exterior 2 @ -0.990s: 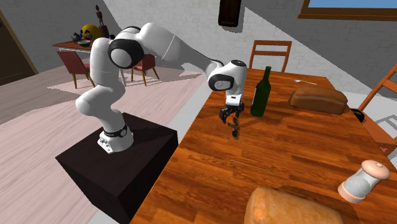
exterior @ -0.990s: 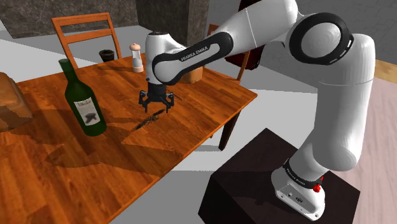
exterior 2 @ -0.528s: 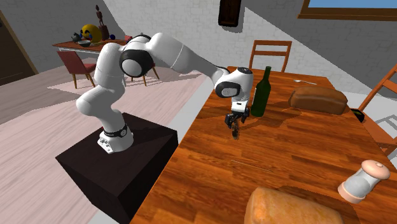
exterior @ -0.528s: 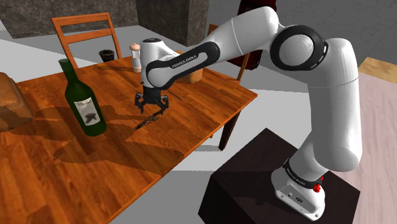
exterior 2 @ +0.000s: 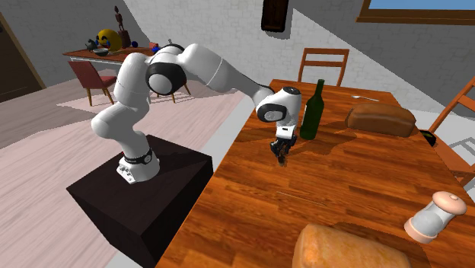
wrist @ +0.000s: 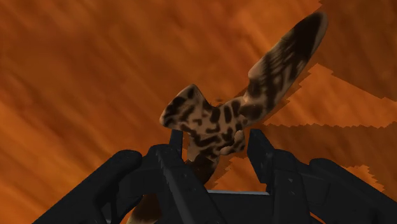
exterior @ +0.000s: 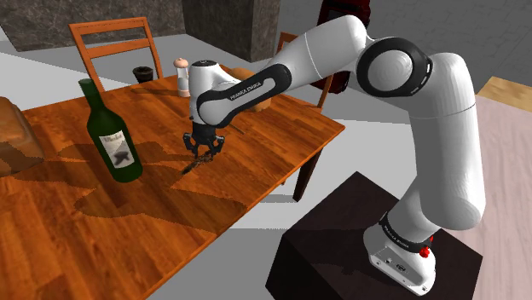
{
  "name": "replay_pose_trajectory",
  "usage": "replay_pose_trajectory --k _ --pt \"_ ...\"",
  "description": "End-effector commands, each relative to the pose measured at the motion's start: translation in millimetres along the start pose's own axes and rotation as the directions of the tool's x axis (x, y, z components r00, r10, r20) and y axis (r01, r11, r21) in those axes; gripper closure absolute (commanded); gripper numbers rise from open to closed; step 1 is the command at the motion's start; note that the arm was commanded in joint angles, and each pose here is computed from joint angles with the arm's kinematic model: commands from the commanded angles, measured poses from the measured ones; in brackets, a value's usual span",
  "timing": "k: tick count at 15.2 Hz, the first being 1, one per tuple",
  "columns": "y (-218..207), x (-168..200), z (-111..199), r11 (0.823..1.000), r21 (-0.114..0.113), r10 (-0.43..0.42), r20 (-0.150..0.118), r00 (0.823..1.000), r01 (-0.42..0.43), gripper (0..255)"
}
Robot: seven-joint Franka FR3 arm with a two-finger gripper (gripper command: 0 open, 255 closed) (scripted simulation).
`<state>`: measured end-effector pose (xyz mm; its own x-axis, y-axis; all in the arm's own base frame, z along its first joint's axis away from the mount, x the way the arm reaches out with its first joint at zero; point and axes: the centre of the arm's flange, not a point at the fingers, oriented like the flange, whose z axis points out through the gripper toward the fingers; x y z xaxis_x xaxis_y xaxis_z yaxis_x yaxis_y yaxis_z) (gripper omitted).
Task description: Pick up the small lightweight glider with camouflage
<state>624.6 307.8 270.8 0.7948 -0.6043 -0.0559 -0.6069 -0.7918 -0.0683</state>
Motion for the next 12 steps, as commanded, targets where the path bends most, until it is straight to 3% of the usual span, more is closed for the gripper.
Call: replay_pose_trajectory --k 1,7,12 --pt "0 0 0 1.0 0.0 0.0 0.0 1.0 0.0 255" --pt "0 0 0 1.0 0.0 0.0 0.0 1.0 0.0 255" --pt "-2 -1 -26 1.0 0.0 0.0 0.0 1.0 0.0 255"
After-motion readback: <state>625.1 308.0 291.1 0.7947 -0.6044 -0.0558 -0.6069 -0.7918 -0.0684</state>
